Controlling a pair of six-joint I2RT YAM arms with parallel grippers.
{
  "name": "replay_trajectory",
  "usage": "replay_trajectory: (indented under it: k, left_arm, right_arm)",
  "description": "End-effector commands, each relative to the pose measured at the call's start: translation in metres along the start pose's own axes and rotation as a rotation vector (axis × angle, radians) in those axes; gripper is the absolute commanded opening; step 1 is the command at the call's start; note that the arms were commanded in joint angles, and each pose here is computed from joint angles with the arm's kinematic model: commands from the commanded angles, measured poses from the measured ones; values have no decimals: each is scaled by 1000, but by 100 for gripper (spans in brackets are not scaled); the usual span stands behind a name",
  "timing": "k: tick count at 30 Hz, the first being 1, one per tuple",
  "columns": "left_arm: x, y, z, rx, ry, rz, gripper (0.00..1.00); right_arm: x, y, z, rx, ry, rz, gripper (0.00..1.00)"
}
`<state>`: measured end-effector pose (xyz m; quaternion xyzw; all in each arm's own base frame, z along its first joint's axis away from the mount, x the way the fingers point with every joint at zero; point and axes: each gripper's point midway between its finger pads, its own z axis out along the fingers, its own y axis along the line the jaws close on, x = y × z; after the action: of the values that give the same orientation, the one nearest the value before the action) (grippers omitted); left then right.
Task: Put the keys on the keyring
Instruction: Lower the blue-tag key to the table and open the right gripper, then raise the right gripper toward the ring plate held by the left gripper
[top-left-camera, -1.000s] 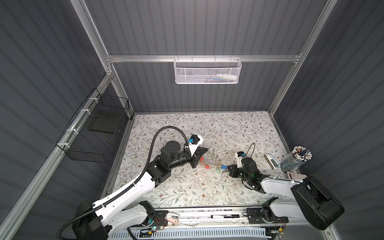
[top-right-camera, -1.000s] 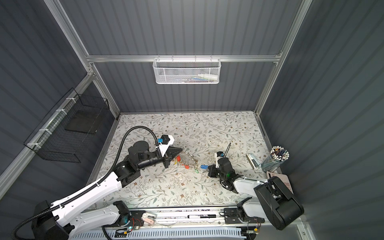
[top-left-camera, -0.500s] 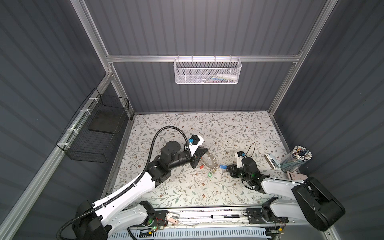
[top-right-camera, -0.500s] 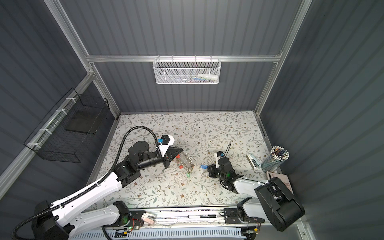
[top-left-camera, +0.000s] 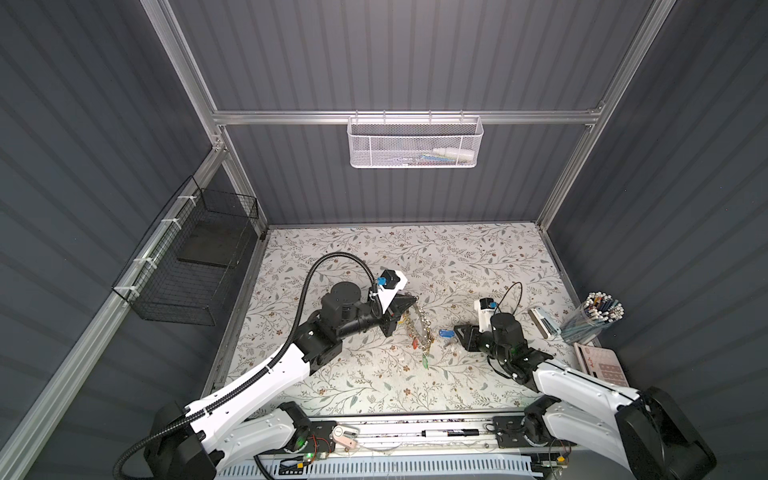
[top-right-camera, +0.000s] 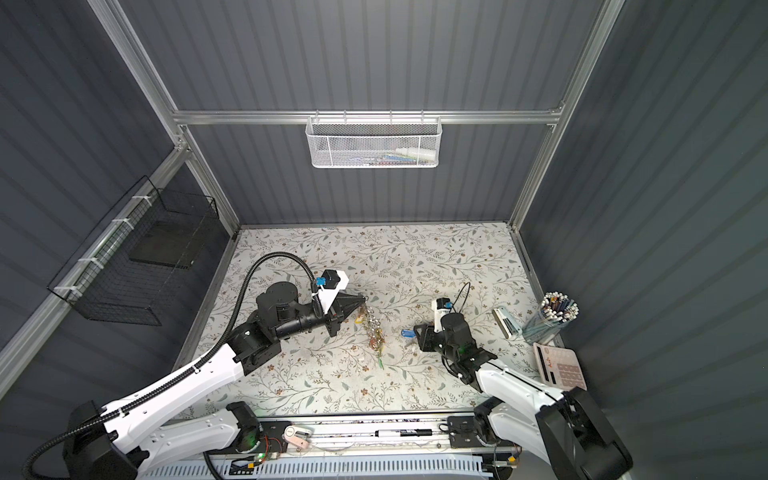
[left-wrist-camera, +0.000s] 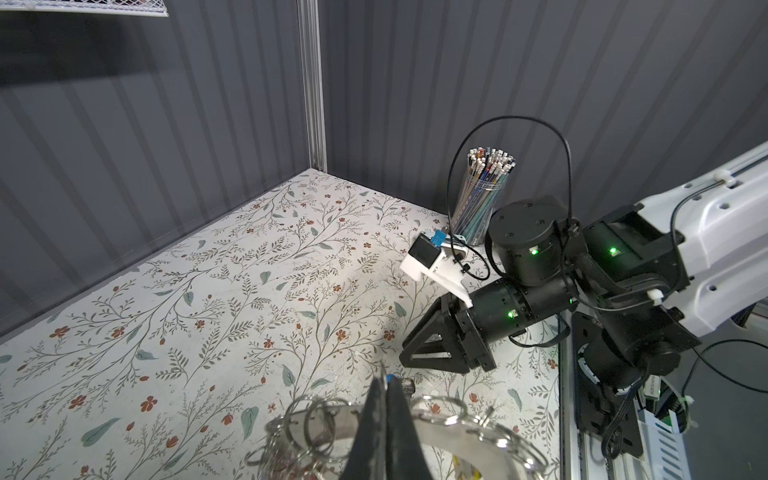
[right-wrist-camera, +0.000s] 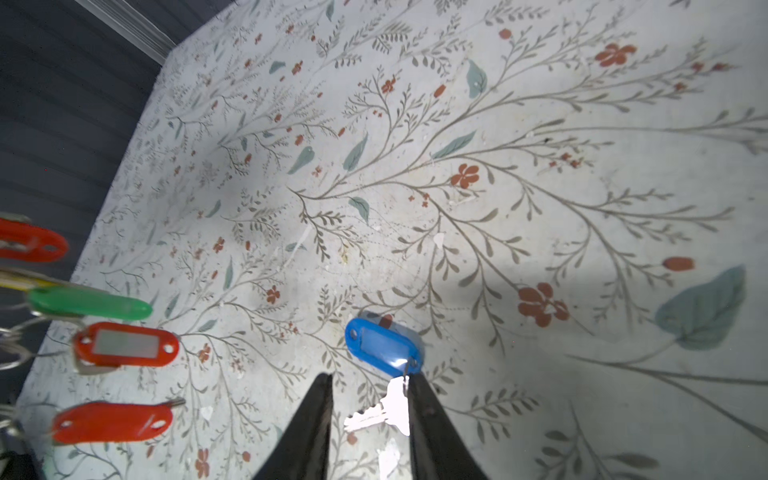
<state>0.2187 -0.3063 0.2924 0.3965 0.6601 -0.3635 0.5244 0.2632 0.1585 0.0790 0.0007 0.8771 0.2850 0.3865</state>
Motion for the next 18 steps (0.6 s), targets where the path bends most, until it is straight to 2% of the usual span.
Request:
replay_trajectory:
  k: [1, 4, 10, 13, 18]
  left_arm:
    - [-24, -4, -6, 13, -81, 36, 0]
    - [-21, -14, -7, 74, -67, 90, 0]
    - [-25, -26, -15, 134, -98, 162, 0]
    - [-20, -27, -13, 150, -72, 185, 0]
    - [-22, -26, -8, 215, -62, 172, 0]
  right_arm:
    - [-30, 9, -15, -18, -62, -9, 37]
    - [-67, 36, -36, -108, -146, -52, 42]
    - [-120, 118, -86, -391, -251, -249, 47]
    - [-130, 154, -106, -547, -256, -331, 45]
    - [-131, 191, -120, -744, -198, -390, 44]
